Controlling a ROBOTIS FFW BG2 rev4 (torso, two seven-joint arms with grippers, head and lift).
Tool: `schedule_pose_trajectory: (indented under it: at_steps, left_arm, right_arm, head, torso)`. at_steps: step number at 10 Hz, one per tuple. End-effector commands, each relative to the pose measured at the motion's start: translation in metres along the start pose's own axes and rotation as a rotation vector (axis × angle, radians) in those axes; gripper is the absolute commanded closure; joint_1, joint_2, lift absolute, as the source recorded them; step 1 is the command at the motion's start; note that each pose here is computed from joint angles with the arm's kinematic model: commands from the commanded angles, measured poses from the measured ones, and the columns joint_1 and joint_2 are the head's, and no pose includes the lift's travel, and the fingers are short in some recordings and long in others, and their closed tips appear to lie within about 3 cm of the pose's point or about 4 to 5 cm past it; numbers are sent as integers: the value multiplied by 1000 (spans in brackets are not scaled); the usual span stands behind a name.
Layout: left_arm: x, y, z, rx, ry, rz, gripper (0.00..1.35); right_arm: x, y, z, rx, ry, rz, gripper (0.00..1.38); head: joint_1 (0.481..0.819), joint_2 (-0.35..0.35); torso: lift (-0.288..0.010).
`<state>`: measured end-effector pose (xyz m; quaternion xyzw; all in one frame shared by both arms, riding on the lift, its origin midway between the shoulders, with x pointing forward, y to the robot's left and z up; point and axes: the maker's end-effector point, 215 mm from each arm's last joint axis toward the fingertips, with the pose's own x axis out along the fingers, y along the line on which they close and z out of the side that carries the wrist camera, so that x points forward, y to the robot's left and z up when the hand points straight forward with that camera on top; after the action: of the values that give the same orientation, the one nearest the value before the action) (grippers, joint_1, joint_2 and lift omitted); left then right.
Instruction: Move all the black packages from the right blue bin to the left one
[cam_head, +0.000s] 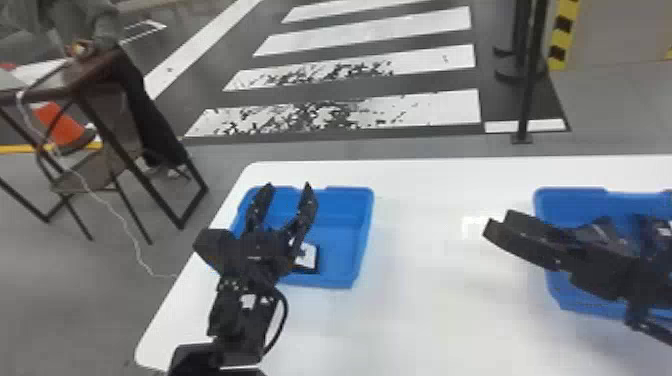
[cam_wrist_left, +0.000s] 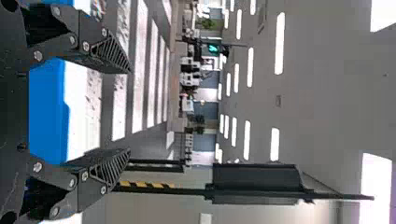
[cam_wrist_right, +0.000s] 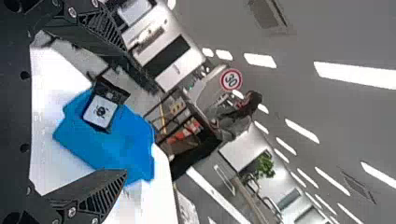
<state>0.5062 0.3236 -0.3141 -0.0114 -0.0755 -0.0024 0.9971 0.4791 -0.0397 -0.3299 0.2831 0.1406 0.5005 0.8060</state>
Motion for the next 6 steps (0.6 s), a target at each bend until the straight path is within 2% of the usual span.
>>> schedule_pose_trajectory:
  at_steps: [1,2,3,5,6]
  left_arm:
    - [-17,-22,37,-24,-82,-37,111]
    - [-31,-31,50,-46,-76,-52,114]
    - [-45,-42,55,-89,-67,-65,114]
    - [-65,-63,57,-147,-46,-92,114]
    - [-68,-71,54,-162,-38,-104,113]
  right_arm:
    - [-34,-38,17,-120,33,-163,137]
    - [-65,-63,33,-210,60,-320,139]
    - [-102,-90,46,-271,85,-481,139]
    - [-167,-120,52,-294,186,-729,139]
    - [-189,-133,45,-262,246,-814,139]
  head:
    - [695,323]
    - [695,271]
    - [695,247]
    - [695,124]
    - [695,64]
  torso:
    - [-140]
    - [-140]
    - [-140]
    - [-140]
    - [-140]
